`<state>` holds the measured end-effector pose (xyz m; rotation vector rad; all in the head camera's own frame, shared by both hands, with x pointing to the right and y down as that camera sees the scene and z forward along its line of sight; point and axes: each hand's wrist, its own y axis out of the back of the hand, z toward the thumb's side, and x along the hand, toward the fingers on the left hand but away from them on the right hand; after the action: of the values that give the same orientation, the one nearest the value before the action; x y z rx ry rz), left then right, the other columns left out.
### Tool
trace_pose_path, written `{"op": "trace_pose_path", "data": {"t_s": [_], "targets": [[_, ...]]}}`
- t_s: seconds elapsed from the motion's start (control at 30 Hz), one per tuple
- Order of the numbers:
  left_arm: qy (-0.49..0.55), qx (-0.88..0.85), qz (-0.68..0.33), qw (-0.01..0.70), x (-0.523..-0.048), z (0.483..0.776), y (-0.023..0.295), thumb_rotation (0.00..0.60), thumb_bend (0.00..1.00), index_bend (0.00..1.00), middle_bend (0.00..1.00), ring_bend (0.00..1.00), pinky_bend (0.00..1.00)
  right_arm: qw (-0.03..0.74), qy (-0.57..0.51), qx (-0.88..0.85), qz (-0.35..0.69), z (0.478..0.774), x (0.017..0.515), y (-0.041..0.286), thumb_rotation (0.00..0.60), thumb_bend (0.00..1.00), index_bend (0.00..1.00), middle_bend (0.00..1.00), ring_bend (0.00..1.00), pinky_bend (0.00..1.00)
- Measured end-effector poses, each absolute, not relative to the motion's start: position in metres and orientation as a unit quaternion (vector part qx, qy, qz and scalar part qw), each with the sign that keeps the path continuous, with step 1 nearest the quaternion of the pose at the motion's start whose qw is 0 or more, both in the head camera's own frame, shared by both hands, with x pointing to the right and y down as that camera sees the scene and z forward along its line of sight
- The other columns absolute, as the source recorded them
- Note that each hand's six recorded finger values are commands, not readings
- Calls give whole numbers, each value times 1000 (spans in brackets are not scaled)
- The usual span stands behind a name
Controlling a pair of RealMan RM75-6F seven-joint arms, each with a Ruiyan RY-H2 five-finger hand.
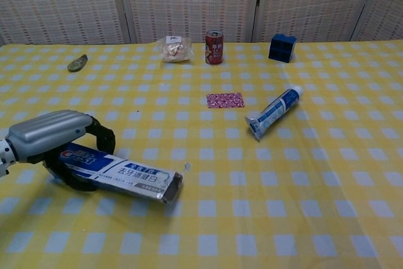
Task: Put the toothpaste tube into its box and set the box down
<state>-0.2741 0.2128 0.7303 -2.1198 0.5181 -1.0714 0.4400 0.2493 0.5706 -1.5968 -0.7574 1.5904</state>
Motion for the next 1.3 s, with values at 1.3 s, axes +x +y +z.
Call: {"op": "trace_pose_path", "data": {"t_s": [1.3], "targets": [[309, -772, -456, 318, -307, 681, 185, 600, 141, 530, 584, 414, 278, 532, -128, -693, 469, 652, 269, 129, 600, 387, 274, 283, 132, 0]]}}
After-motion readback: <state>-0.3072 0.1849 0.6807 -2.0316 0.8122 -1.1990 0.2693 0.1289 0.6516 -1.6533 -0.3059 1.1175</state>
